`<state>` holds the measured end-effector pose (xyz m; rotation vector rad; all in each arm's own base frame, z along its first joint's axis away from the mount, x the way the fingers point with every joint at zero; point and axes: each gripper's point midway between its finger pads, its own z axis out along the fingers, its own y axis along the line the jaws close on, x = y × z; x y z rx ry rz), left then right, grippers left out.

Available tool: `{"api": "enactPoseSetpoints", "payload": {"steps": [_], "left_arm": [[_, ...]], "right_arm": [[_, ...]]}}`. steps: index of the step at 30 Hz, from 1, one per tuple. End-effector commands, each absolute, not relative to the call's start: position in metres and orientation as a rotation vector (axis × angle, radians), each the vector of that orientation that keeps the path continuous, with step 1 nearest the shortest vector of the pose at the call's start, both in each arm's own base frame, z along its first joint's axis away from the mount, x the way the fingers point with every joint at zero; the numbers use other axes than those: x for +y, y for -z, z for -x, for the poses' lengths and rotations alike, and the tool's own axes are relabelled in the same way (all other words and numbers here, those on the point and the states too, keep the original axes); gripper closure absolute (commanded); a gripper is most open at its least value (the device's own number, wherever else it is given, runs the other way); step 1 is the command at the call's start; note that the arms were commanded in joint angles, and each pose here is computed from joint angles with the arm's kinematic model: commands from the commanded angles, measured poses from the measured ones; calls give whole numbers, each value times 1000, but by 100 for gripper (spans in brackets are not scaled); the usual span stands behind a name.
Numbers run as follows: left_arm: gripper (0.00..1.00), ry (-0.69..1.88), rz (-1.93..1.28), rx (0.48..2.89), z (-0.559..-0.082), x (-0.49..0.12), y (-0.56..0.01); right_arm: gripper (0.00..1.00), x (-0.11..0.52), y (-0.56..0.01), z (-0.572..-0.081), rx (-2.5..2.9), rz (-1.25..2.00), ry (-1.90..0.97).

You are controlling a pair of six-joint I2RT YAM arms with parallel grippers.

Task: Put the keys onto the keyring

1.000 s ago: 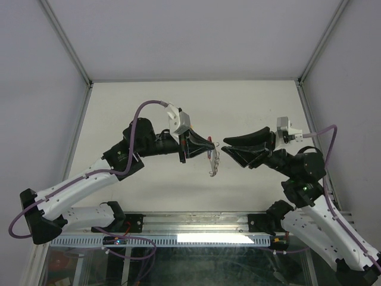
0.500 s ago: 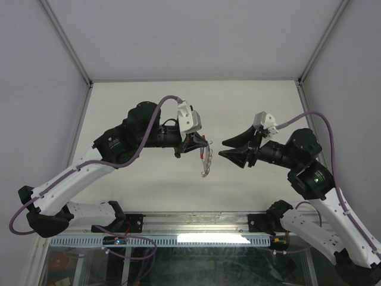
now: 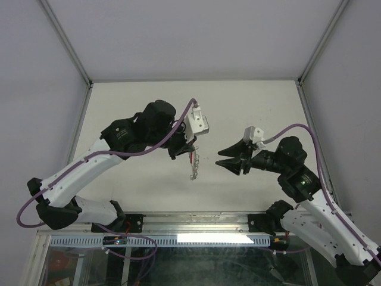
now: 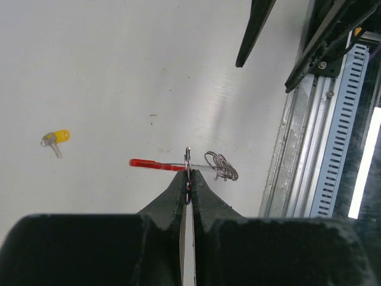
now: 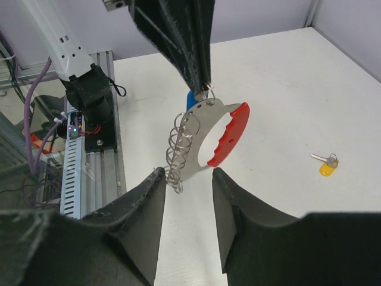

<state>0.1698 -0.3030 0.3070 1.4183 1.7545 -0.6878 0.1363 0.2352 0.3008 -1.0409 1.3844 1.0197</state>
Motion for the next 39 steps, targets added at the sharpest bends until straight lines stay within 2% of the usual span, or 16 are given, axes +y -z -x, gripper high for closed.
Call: {"api": "enactPoseSetpoints", "payload": {"steps": [1, 12, 24, 30, 39], "left_arm": [[100, 574, -1401, 1774, -181, -292, -321], [100, 557, -1328, 1816, -194, -306, -323], [100, 593, -1307, 1735, -193, -313, -332], [100, 648, -1390, 1684, -179, -316, -329], [100, 664, -1571, 1623, -149, -322, -315]], "right_arm": [[61, 243, -318, -133, 1165, 1108, -999], [68, 258, -303, -145, 1187, 1153, -1019], [75, 261, -294, -151, 1181, 1207, -992], [71, 261, -285, -154, 1148, 1252, -958], [68, 260, -292, -151, 1072, 1254, -1084]]}}
